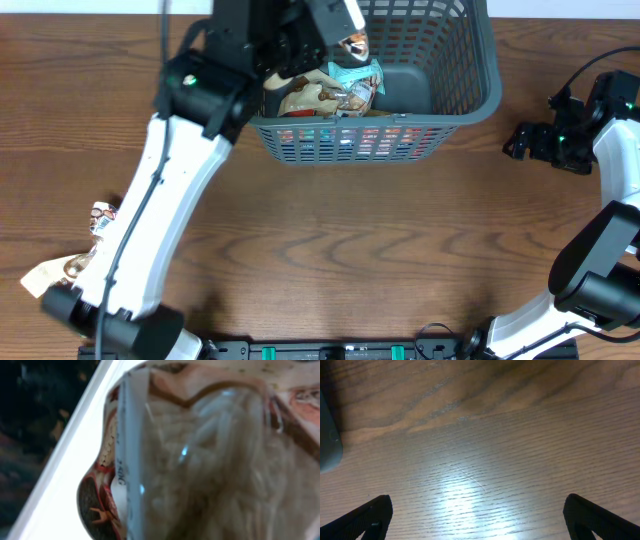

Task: Pack container
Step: 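Carry the pouch into the basket and release it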

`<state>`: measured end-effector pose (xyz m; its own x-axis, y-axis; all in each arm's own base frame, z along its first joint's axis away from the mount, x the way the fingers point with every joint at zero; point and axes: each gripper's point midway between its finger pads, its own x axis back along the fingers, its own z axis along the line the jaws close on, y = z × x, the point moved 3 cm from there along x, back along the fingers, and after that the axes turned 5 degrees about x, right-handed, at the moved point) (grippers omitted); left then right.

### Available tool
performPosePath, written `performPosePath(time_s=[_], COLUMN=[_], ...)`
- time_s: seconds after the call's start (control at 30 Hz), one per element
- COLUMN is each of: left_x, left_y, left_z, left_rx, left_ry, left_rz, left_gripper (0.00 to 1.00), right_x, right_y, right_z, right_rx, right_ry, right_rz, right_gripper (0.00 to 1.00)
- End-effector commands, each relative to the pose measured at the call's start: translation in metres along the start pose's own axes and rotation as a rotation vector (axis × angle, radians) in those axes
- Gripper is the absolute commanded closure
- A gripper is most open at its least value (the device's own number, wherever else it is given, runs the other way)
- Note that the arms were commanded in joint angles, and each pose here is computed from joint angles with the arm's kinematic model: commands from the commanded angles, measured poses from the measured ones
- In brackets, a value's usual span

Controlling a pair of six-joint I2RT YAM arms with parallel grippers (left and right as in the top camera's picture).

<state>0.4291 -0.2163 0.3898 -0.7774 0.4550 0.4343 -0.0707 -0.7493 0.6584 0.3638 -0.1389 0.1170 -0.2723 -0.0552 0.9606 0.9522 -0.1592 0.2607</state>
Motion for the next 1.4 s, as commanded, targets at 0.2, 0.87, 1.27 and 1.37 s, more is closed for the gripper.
performPosePath(time_s=[0.2, 0.87, 1.27, 1.37], left_x=[-0.100, 0.036, 0.209, 0.237], left_y=[-0.058, -0.035, -0.125, -0.164], left_z=[-0.050, 0.023, 0.042, 0.035], left_rx=[-0.052, 0.276, 0.543, 0.661], left_ry=[-0.181, 0.072, 0.227, 0.242], left_rz=[0.120, 0.205, 0.502, 0.651], left_gripper=[0.93, 0.02, 0.01, 0.01], right_x=[0.000, 0.000, 0.000, 0.000], right_y=[-0.003, -0.004, -0.003, -0.003], right_z=[0.003, 0.005, 0.008, 0.008], right_rx=[0.019, 0.018, 0.018, 0.018], right_ry=[0.002, 0.014, 0.034, 0.033], right_rz=[0.011, 0.019, 0.011, 0.011], right_gripper=[0.01, 0.01, 0.01, 0.01])
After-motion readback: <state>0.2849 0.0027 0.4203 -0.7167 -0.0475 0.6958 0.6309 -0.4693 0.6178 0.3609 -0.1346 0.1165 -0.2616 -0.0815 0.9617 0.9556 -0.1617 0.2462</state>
